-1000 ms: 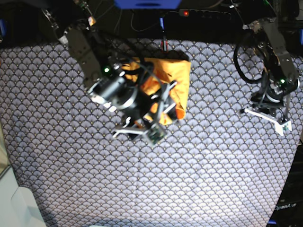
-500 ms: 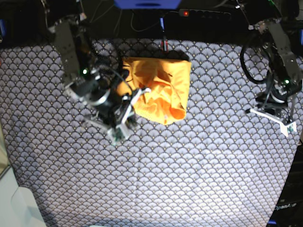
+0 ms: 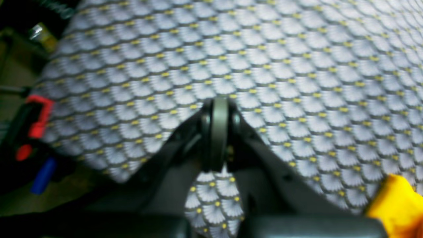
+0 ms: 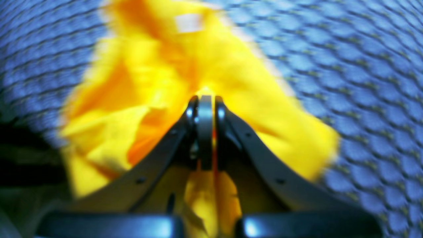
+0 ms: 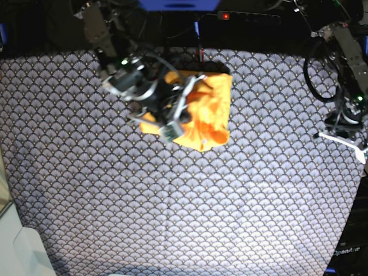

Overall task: Fold the T-shirt properly
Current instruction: 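Press the folded end onto the bundle and open the right gripper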

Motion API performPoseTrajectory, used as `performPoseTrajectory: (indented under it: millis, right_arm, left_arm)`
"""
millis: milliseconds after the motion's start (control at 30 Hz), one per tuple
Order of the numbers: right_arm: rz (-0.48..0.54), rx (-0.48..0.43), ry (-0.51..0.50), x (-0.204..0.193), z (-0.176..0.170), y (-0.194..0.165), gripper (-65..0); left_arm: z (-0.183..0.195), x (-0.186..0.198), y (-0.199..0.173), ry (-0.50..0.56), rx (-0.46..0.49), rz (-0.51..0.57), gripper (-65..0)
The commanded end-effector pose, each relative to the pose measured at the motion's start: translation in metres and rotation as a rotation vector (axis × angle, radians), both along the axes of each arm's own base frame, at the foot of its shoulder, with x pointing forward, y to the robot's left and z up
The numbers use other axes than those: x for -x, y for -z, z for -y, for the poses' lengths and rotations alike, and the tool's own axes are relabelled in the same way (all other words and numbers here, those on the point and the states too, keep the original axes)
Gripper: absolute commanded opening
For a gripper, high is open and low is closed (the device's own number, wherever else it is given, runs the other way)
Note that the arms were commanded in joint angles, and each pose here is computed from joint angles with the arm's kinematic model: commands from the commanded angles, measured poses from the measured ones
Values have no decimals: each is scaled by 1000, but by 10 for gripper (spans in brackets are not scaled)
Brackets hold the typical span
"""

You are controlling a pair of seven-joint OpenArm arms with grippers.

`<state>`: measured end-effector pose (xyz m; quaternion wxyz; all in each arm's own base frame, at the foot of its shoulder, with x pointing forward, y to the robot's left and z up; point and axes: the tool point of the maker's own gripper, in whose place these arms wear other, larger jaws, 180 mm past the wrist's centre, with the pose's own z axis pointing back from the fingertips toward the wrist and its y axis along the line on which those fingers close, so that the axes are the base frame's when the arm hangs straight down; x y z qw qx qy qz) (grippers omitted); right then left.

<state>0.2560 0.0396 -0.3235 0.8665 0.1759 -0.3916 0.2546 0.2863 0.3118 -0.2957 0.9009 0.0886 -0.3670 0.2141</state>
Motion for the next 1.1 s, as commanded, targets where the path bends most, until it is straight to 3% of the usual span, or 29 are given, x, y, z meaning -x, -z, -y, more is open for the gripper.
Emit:
performPoseTrajectory:
  millis: [0,233,633,1067]
  right_arm:
    - [44,-33,-18,-3,-9,-13,-650]
    - [71,-43,-146,10,-44,-23,-650]
    - [120,120,-149,-7,6,-9,-650]
    - [-5,25,-169,43,-22,14,-650]
  left_arm:
    - [-4,-7,-14,2,-24,46,-650]
    - [1,-1,-9,5,5,-6,-650]
    - [0,-2,-10,5,4,-2,-650]
    - [1,-7,-15,6,6,14,-650]
